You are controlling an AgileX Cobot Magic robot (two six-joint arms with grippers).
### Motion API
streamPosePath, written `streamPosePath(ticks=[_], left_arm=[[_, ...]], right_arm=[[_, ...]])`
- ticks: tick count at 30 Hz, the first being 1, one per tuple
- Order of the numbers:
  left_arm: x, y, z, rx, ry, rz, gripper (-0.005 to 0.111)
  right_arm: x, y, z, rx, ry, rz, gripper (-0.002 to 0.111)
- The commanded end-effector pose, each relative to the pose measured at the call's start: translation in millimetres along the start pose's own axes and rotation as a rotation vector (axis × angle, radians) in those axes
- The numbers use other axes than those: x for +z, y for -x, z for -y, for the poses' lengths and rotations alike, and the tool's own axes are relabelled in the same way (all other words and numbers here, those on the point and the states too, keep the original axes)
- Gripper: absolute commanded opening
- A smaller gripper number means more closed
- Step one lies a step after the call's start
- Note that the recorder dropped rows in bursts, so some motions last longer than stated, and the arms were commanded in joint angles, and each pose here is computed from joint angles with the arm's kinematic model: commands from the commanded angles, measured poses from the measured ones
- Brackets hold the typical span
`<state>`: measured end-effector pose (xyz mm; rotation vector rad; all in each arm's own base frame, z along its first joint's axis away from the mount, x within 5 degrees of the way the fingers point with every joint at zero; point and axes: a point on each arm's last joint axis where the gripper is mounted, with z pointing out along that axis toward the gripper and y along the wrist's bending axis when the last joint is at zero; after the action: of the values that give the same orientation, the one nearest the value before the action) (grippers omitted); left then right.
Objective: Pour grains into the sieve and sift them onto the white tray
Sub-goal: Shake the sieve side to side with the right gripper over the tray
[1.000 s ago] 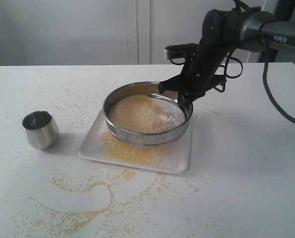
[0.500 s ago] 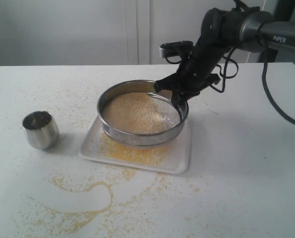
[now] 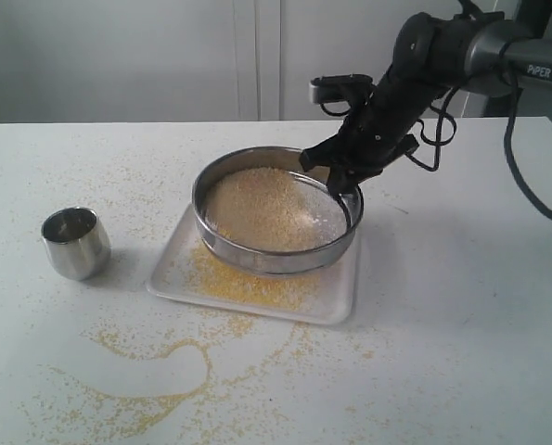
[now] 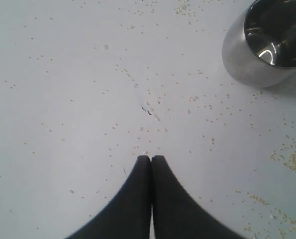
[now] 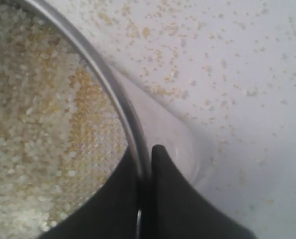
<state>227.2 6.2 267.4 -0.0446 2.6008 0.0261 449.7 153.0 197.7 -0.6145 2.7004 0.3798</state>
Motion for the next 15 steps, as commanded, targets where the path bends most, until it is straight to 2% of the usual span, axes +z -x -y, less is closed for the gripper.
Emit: streamPosePath(ticks=[1, 4, 5, 6, 8, 9, 10, 11, 13, 14, 15], left_arm=[[-2.2, -0.6, 0.1, -0.007, -0.003, -0.001, 0.000], [-2.2, -0.6, 0.1, -0.007, -0.003, -0.001, 0.000], [-2.2, -0.6, 0.1, -0.007, -0.003, -0.001, 0.000], [-2.2, -0.6, 0.1, -0.007, -0.003, -0.001, 0.000], [-2.2, -0.6, 0.1, -0.007, -0.003, -0.001, 0.000], [-2.2, -0.6, 0.1, -0.007, -0.003, -0.001, 0.000], [-2.2, -0.6, 0.1, -0.007, -0.003, -0.001, 0.000], [-2.2, -0.6, 0.1, -0.007, -0.003, -0.001, 0.000], [-2.2, -0.6, 0.1, -0.007, -0.003, -0.001, 0.000], [-2.2, -0.6, 0.1, -0.007, -0.003, -0.001, 0.000], [-2.2, -0.6, 0.1, -0.007, -0.003, -0.001, 0.000]], right_arm=[[-9.2, 7.1, 4.0, 0.336, 0.010, 0.074, 0.000], [-6.3, 4.3, -18.4, -0.057, 0.105, 0.029, 0.000], [-7.0, 3.4, -16.7, -0.113, 0.086, 0.021, 0.000], [-6.8, 4.7, -12.6, -0.079, 0.040, 0.032, 0.000], [-9.3, 6.7, 4.2, 0.182, -0.031, 0.069, 0.000], [-9.9, 7.5, 6.3, 0.325, -0.024, 0.083, 0.000], [-9.9, 7.7, 4.1, 0.334, 0.001, 0.081, 0.000], [-8.8, 7.2, -4.0, 0.232, 0.039, 0.064, 0.000], [-9.3, 4.5, -9.9, -0.066, 0.050, 0.032, 0.000], [-9.0, 4.1, -7.6, -0.059, 0.018, 0.025, 0.000], [-8.1, 4.9, -1.7, 0.033, -0.025, 0.040, 0.000]])
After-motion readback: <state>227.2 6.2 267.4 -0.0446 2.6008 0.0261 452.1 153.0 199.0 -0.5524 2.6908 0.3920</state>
